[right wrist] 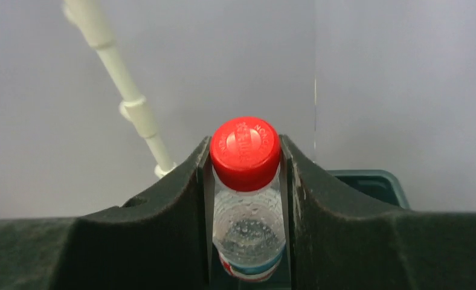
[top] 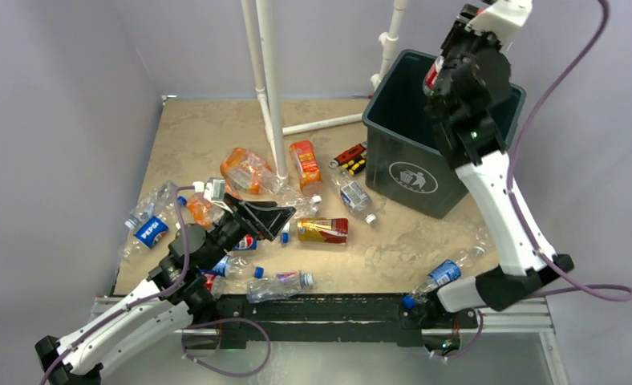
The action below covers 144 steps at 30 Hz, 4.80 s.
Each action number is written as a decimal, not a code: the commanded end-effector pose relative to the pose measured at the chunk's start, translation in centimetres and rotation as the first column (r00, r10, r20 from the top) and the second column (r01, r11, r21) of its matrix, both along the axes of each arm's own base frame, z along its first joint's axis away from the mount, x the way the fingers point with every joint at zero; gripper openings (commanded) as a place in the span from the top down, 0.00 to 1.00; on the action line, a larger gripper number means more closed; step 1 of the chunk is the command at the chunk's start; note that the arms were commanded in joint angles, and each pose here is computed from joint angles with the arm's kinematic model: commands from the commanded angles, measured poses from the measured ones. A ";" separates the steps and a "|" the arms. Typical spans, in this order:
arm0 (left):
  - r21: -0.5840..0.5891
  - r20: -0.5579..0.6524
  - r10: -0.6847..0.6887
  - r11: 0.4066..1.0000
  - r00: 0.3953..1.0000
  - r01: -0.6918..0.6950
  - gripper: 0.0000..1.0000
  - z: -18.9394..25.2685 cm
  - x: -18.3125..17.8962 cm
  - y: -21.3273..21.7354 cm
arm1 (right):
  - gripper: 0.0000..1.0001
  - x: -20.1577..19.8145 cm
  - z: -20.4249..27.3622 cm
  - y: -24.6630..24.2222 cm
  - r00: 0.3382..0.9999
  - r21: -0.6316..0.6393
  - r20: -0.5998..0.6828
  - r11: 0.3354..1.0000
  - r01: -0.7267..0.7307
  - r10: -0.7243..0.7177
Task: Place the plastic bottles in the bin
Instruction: Place the plastic bottle in the trash bin, then pick up the plastic bottle at the center of the board.
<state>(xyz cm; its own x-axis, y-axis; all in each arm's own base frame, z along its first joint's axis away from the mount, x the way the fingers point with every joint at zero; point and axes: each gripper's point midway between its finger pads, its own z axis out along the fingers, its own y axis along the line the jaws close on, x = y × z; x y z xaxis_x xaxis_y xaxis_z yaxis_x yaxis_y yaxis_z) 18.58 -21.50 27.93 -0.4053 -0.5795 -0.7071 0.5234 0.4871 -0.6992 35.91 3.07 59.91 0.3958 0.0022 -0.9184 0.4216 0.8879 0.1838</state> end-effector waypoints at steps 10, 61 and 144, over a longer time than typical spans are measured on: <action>0.004 -0.006 -0.024 1.000 1.000 0.024 0.03 -0.4 -0.3 -0.3 | 1.00 9.6 -15.0 -0.6 0.940 0.139 -0.319 0.987 -0.084 0.125; 0.384 -0.299 0.356 0.894 0.885 -0.230 0.05 -9.1 0.9 6.4 | 0.06 -16.3 -21.2 17.5 0.068 0.190 -0.161 0.099 -0.977 0.985; 0.309 -0.371 0.272 0.938 0.888 -0.158 0.11 -11.9 -0.3 5.0 | 0.11 -19.3 -55.6 27.2 -0.085 0.480 -0.740 0.435 -0.762 0.667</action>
<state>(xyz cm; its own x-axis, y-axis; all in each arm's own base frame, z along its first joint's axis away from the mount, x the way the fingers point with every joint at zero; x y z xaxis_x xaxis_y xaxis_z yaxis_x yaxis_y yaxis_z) 17.99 -15.90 14.10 -0.5936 -0.4999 -0.6307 0.0322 0.7683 -0.6393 16.94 29.61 3.79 -0.6265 -0.3210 -0.7102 -0.5950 0.7855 0.1698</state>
